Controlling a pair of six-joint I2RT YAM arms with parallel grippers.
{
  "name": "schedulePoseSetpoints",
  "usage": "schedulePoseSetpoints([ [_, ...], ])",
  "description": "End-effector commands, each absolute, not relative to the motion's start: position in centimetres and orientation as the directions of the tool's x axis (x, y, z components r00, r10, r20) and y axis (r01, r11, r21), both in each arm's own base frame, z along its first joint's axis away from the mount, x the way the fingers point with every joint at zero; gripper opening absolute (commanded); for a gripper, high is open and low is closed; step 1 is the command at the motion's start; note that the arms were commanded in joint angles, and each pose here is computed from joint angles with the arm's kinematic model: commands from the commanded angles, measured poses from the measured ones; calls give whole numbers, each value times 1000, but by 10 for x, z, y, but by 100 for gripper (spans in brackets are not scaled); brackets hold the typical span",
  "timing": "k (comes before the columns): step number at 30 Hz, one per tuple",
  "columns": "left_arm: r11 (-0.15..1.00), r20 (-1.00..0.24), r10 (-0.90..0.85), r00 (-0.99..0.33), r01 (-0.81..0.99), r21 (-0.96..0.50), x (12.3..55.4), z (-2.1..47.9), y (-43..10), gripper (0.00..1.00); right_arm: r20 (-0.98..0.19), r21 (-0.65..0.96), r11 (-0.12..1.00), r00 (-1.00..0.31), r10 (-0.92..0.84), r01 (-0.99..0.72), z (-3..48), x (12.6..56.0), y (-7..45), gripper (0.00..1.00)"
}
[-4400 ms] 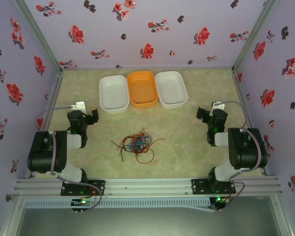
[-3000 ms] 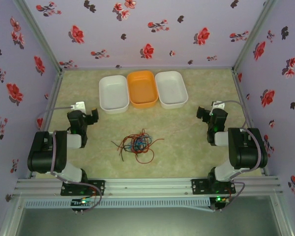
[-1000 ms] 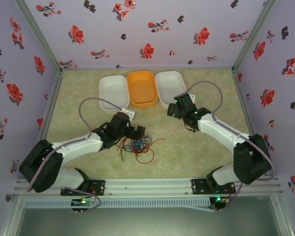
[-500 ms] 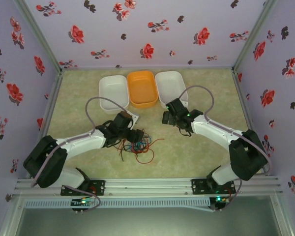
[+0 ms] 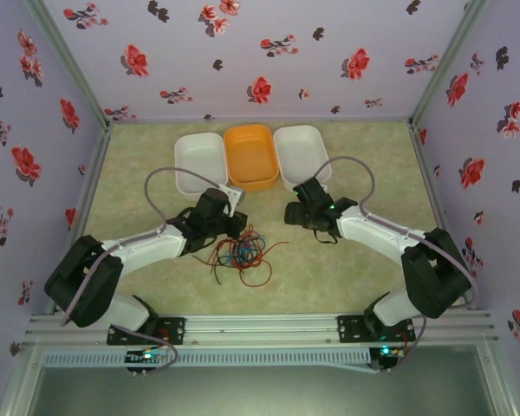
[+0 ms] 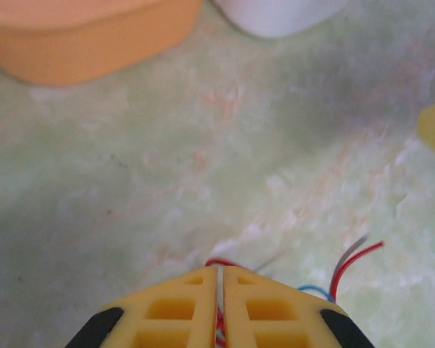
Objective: Untangle the cables
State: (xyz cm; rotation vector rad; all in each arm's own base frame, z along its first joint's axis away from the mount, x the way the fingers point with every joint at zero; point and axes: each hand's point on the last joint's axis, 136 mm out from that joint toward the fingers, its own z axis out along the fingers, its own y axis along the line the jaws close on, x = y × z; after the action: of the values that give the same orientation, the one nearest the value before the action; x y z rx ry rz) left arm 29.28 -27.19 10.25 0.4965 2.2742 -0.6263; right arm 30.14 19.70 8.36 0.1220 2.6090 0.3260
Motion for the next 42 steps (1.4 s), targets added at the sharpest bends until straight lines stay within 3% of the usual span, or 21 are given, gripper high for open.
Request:
schedulePoseSetpoints([
  [1,771,-762,98,-640,534,-349,304,126,-285,10,-446,352,936,-881,160,-9,80,301,218,70],
  [2,774,-760,101,-642,531,-345,305,128,-284,11,-438,377,926,-884,161,-18,80,300,224,67],
  [4,785,-749,97,-656,513,-347,306,129,-277,26,-419,435,899,-894,160,-43,81,300,237,61],
  [9,823,-700,121,-704,465,-326,289,122,-251,51,-369,505,859,-921,124,-87,80,288,256,51],
  [18,849,-622,146,-769,420,-321,249,108,-225,84,-302,483,867,-953,34,-122,63,253,265,46],
  [20,842,-610,173,-773,438,-315,242,101,-229,99,-295,470,873,-955,14,-133,59,246,267,45],
  [25,829,-579,241,-779,476,-295,241,85,-249,100,-278,440,890,-961,7,-121,46,234,267,44],
  [30,822,-563,284,-776,499,-273,251,72,-263,82,-295,383,920,-955,33,-86,43,237,254,44],
  [37,819,-590,256,-766,496,-288,270,75,-278,24,-328,244,969,-943,51,-33,43,240,223,47],
  [40,824,-606,224,-763,481,-300,285,81,-286,4,-359,190,981,-932,42,-29,54,245,214,50],
  [42,829,-612,193,-767,461,-316,297,87,-290,0,-370,147,989,-928,38,-18,59,247,206,52],
])
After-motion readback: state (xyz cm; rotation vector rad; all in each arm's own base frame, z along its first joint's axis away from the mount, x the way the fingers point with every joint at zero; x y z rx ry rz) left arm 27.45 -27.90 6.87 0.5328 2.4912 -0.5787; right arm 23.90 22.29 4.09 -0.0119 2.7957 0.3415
